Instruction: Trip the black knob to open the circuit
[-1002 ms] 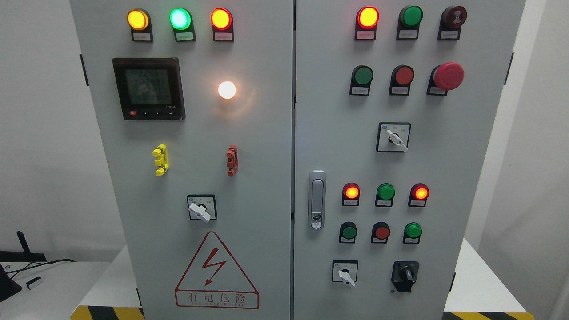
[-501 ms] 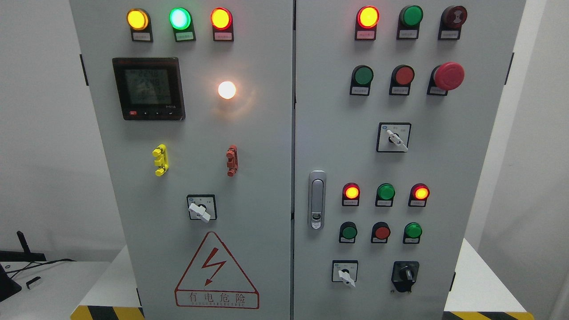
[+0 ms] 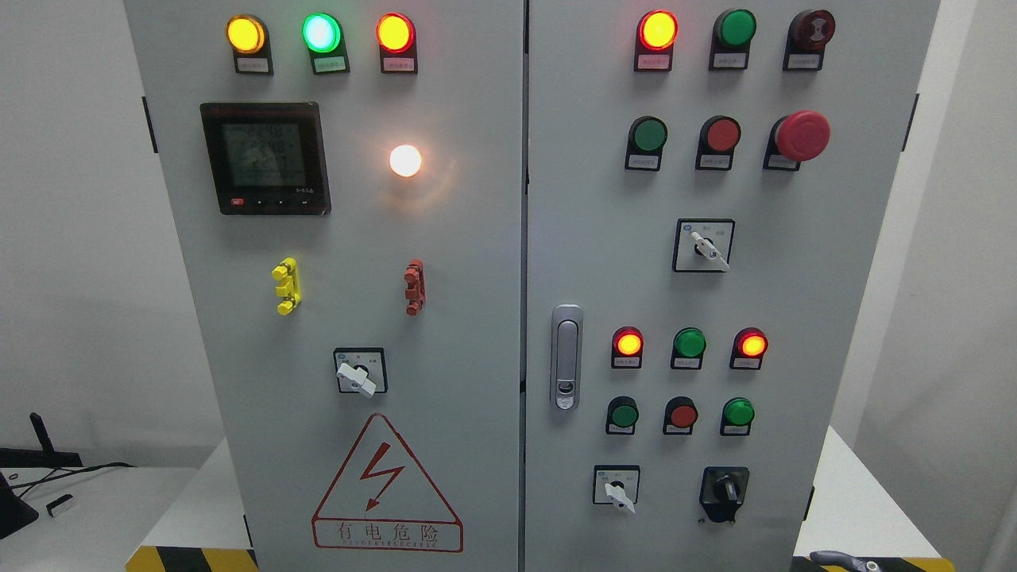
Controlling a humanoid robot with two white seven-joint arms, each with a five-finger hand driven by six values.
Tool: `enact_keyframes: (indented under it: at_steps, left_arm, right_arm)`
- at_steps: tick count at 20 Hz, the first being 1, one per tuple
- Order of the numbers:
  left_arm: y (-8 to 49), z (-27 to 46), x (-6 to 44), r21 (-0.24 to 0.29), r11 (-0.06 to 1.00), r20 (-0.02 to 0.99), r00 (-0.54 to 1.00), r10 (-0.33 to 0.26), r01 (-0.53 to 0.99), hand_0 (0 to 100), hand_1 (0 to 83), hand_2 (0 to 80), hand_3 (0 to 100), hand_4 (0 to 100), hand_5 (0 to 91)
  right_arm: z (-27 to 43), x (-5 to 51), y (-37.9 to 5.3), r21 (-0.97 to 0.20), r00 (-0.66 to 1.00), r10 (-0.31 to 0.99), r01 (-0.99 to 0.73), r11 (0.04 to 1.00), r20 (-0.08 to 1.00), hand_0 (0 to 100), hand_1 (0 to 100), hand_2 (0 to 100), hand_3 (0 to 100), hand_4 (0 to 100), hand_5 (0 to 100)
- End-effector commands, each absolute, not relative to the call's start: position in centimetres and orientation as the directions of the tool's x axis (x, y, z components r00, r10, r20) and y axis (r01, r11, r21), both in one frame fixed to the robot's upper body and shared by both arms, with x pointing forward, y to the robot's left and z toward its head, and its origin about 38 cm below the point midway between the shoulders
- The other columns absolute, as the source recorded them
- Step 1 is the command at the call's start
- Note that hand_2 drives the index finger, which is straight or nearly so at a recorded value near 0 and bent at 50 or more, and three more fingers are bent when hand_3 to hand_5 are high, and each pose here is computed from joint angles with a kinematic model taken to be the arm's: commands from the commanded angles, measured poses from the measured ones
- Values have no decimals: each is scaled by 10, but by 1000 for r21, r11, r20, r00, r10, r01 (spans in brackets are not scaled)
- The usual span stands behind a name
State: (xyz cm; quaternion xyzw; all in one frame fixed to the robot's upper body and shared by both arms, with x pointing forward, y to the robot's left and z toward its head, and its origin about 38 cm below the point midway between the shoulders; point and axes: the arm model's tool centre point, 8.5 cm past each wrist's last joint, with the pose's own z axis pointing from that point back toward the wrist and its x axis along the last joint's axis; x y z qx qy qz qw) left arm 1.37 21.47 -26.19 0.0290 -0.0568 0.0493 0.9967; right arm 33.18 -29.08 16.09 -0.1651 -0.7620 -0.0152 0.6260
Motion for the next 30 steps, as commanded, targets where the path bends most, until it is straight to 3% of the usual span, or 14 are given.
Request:
enact_keyframes:
  at_steps: [1, 30]
  left_arm:
    - [216, -262, 14, 54, 993, 117, 988, 99, -106, 120, 389, 0, 0, 0, 0]
    - [216, -262, 14, 54, 993, 117, 988, 99, -106, 120, 389, 0, 0, 0, 0]
  right_arm:
    - [145, 353, -287, -208, -113, 240, 239, 949, 964, 371, 792, 420, 967, 1000, 1000]
    - [140, 390, -279, -193, -81, 217, 235, 953, 973, 410, 766, 441, 993, 1000, 1000]
